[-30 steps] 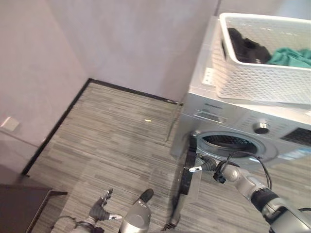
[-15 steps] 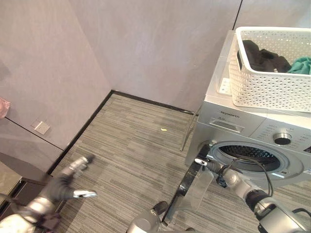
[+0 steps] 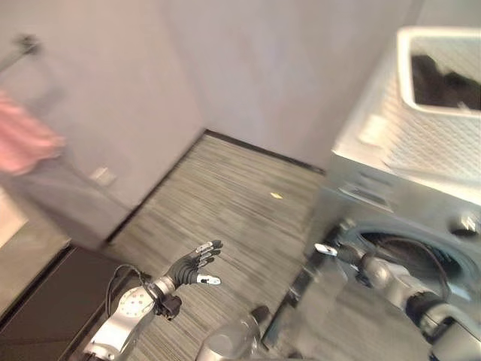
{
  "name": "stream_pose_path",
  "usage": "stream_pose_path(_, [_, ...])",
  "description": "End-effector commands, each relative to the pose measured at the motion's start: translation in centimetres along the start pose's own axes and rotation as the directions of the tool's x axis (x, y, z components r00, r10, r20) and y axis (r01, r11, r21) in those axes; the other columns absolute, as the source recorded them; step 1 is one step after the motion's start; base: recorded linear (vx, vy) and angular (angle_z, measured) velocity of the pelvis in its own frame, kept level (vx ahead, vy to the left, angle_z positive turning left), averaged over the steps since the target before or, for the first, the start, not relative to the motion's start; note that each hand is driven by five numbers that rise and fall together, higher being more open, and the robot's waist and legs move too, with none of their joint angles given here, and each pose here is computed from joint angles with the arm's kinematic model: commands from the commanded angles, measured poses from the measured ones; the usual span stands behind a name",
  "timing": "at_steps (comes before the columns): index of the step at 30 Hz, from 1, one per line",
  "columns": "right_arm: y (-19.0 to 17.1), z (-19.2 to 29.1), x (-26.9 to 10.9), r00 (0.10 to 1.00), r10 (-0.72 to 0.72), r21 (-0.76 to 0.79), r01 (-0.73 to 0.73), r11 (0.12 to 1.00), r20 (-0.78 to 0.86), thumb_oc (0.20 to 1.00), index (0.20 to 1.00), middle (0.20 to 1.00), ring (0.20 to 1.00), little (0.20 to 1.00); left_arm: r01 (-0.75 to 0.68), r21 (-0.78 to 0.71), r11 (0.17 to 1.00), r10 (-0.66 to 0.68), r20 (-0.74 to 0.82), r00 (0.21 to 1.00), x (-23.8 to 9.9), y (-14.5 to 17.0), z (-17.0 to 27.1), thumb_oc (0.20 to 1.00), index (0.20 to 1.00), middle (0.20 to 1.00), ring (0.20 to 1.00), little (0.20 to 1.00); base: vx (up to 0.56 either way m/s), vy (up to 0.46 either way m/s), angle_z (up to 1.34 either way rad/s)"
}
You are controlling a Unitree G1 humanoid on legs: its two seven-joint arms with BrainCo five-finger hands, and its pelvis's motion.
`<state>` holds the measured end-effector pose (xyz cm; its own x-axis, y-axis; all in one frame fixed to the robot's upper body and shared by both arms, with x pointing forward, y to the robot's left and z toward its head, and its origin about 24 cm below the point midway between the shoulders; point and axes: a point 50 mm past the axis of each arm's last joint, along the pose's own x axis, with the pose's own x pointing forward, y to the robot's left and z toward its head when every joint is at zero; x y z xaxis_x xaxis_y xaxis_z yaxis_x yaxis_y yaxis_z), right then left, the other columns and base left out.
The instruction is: Grab the laundry basket,head to the washer,open it,put in the laundry and shut it.
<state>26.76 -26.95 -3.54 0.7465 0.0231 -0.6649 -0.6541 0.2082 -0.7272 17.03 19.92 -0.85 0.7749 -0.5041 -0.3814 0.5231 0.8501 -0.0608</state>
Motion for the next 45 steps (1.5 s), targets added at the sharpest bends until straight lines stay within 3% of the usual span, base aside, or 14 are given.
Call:
stream_pose_path(1, [1.5,8.9,2.1,0.962,0.042,-0.098,-0.016,0.995,0.271,1.0,1.0,1.0,1.0,1.0,0.173,-0.001,0.985,-0.173,0.014,0.985,1.5,-2.8,0.7,1.0,1.0,1.0,1.0,1.0,-0.22,0.014,0.74])
stream_pose_path(16, [4.9,5.6,2.3,0.987,0.118,-0.005,-0.118,0.993,0.109,1.0,1.0,1.0,1.0,1.0,0.253,-0.076,0.965,-0.247,0.07,0.966,0.5,-4.8,1.5,1.0,1.0,1.0,1.0,1.0,-0.1,0.052,0.35])
stream_pose_path(28, [4.8,6.6,2.3,0.985,0.095,0.051,-0.103,0.993,0.144,1.0,1.0,1.0,1.0,1.0,0.215,-0.095,0.972,-0.215,0.009,0.977,0.8,-5.0,-0.5,1.0,1.0,1.0,1.0,1.0,-0.08,0.089,-0.06])
stream_pose_path(39, [4.7,0.6,0.2,0.999,0.036,0.154,-0.036,0.987,-0.003,1.0,1.0,1.0,1.0,1.0,0.109,-0.121,0.987,-0.12,-0.087,0.989,2.5,-4.2,-3.5,1.0,1.0,1.0,1.0,1.0,-0.06,0.039,-0.34])
stream_pose_path(40, [4.5,-0.7,-0.6,0.999,0.01,0.182,-0.003,0.983,-0.037,1.0,1.0,1.0,1.0,1.0,0.037,-0.1,0.994,-0.05,-0.128,0.991,2.7,-3.3,-4.3,1.0,1.0,1.0,1.0,1.0,-0.08,0.007,-0.31])
stream_pose_path(45, [4.2,-0.8,-0.5,0.999,-0.007,0.208,0.017,0.978,-0.05,1.0,1.0,1.0,1.0,1.0,-0.021,-0.098,0.995,0.007,-0.141,0.99,2.8,-2.4,-4.7,1.0,1.0,1.0,1.0,1.0,-0.06,-0.051,-0.36])
